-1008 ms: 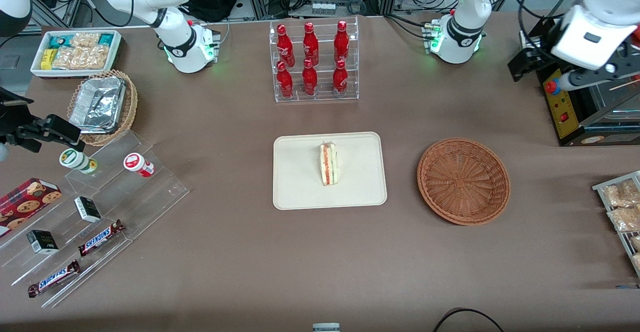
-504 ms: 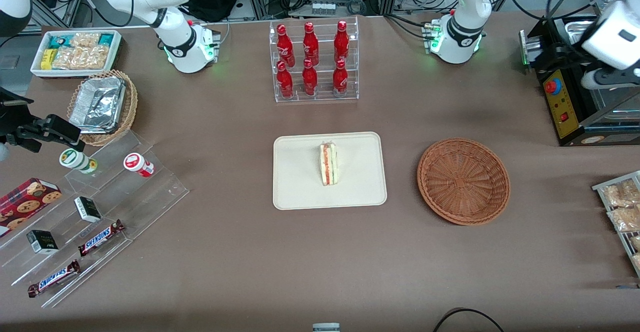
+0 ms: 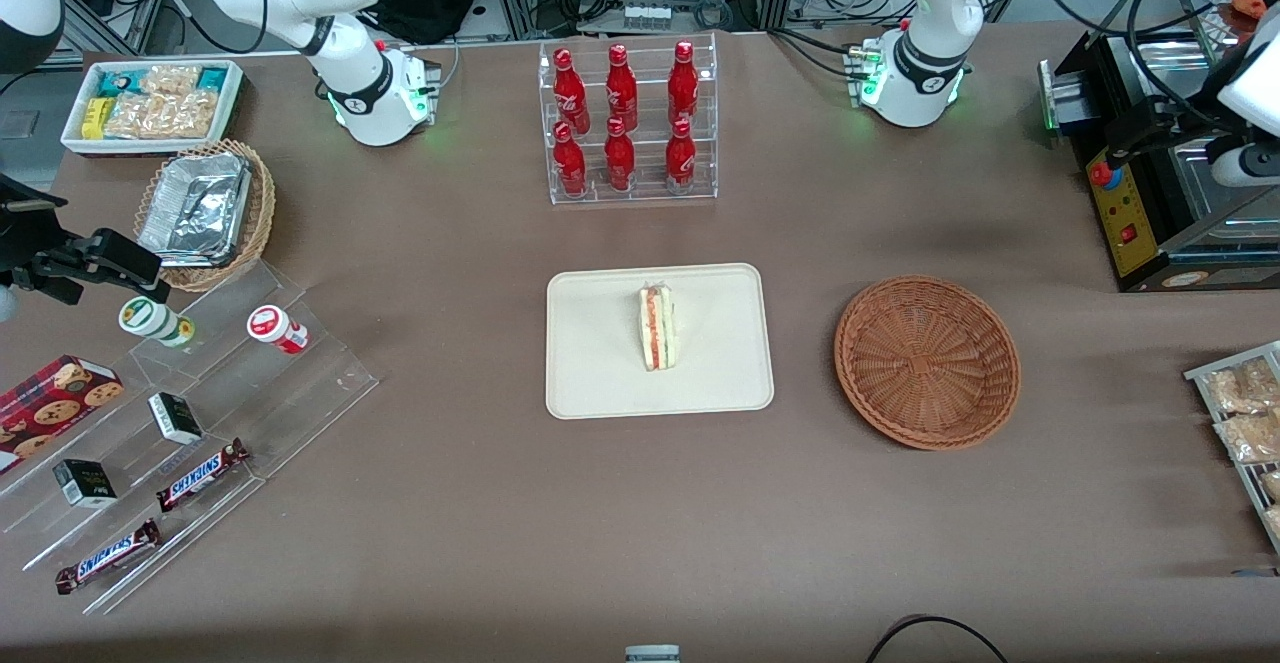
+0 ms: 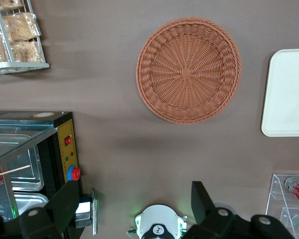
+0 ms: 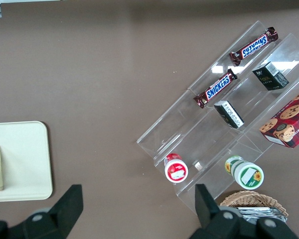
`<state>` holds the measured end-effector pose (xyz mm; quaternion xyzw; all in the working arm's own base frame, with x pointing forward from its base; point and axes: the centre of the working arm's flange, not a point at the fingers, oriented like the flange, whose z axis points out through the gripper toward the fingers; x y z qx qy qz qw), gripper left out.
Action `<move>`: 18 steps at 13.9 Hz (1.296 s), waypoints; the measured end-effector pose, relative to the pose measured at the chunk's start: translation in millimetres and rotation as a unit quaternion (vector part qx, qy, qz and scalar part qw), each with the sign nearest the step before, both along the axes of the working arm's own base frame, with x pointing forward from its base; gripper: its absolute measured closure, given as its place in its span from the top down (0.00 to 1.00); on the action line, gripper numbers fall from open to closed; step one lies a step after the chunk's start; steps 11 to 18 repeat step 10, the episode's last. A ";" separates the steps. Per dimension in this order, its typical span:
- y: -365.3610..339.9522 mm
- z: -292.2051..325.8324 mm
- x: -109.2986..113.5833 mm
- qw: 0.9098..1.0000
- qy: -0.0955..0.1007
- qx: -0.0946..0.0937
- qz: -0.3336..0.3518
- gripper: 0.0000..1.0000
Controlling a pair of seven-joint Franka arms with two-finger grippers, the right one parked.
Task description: Place sandwich from basket to tray
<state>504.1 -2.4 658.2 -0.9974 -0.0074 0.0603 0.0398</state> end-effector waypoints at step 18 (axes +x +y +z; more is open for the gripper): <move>0.8 -4.8 27.0 1.000 -0.003 -0.006 -0.002 1.00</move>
